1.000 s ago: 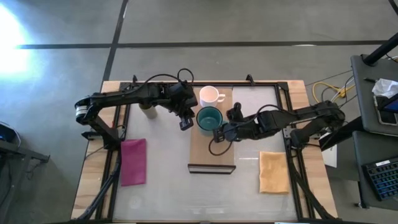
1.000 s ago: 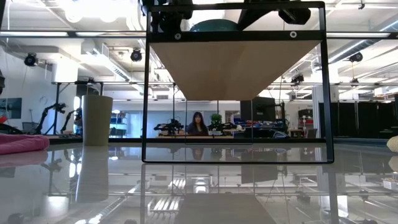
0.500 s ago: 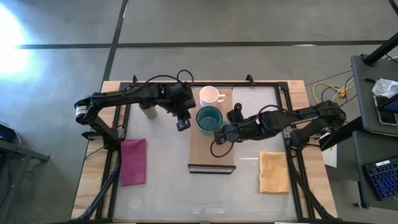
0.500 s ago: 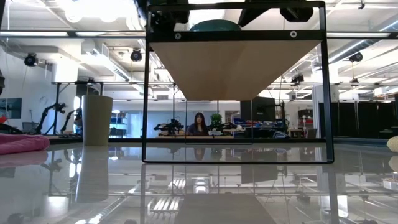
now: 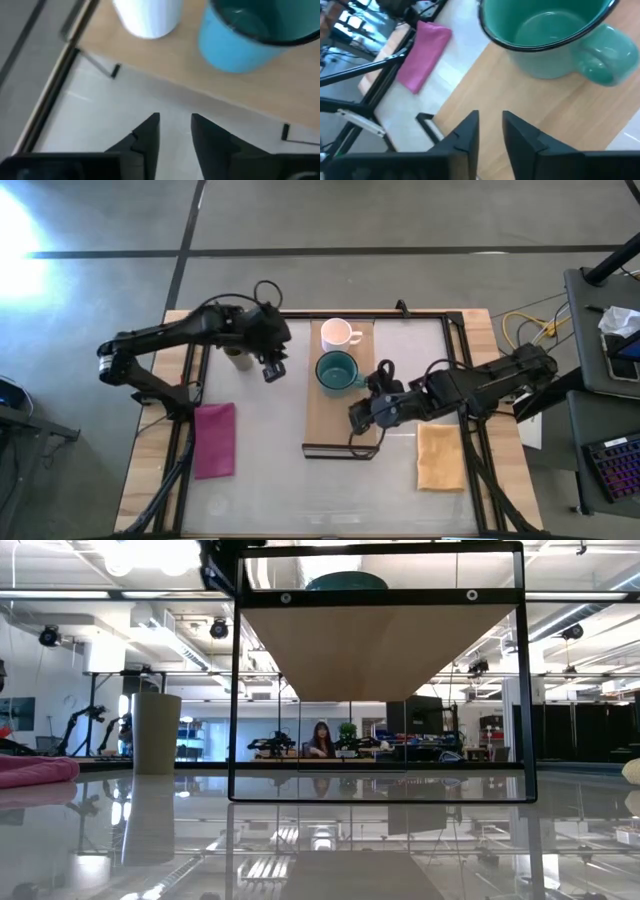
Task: Stack small to large cups/mugs on shelf
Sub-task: Put the gray cup on the shelf
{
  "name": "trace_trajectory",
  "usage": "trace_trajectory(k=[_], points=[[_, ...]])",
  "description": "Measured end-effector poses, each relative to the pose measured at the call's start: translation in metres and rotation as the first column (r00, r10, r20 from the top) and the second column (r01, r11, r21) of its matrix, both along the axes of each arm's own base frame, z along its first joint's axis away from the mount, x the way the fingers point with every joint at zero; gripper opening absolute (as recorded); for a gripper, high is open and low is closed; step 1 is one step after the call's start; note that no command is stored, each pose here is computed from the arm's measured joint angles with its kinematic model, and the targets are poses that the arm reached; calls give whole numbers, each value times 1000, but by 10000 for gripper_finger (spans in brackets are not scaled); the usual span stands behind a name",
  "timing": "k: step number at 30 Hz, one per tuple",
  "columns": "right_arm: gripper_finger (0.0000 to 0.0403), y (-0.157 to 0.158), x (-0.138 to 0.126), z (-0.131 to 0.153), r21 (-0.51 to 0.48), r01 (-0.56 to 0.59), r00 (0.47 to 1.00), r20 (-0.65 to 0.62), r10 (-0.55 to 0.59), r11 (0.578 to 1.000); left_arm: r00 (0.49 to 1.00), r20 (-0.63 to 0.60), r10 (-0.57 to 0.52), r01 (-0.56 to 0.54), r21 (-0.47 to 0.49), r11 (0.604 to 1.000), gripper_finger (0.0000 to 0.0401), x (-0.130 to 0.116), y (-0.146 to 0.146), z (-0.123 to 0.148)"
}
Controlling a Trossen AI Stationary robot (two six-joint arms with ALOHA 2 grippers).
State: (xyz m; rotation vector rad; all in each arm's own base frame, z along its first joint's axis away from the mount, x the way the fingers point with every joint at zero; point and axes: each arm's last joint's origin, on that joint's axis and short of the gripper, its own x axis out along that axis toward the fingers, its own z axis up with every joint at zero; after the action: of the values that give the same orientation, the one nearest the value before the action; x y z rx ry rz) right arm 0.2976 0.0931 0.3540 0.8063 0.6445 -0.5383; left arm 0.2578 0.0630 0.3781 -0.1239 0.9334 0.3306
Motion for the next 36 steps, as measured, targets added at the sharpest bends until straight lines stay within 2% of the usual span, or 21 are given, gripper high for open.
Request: trace_trajectory(k=[4,7,12,20,24,28,36], points=[[108,10,-3,5,-20,-53,999,11,53,998,991,-124,47,-46,13,999,123,-20,11,-2],[122,24,-6,12,-67,-151,988,31,153,986,971,-227,70,-67,22,998,130,-29,25,-9],[135,56,-17,26,-140,-236,959,124,254,962,954,-278,111,-106,35,994,130,-40,51,-18],[138,81,-42,28,-122,-177,971,141,194,976,901,-409,144,-168,-22,986,130,-75,94,-47],[141,85,-49,26,-80,-153,979,120,162,985,875,-470,120,-156,-38,987,130,-86,102,-62],[141,85,-50,25,-62,-135,983,116,142,989,849,-516,110,-131,-4,991,130,-90,106,-71],[142,84,-50,24,-51,-124,985,116,129,991,877,-460,136,-130,46,990,130,-88,116,-72]])
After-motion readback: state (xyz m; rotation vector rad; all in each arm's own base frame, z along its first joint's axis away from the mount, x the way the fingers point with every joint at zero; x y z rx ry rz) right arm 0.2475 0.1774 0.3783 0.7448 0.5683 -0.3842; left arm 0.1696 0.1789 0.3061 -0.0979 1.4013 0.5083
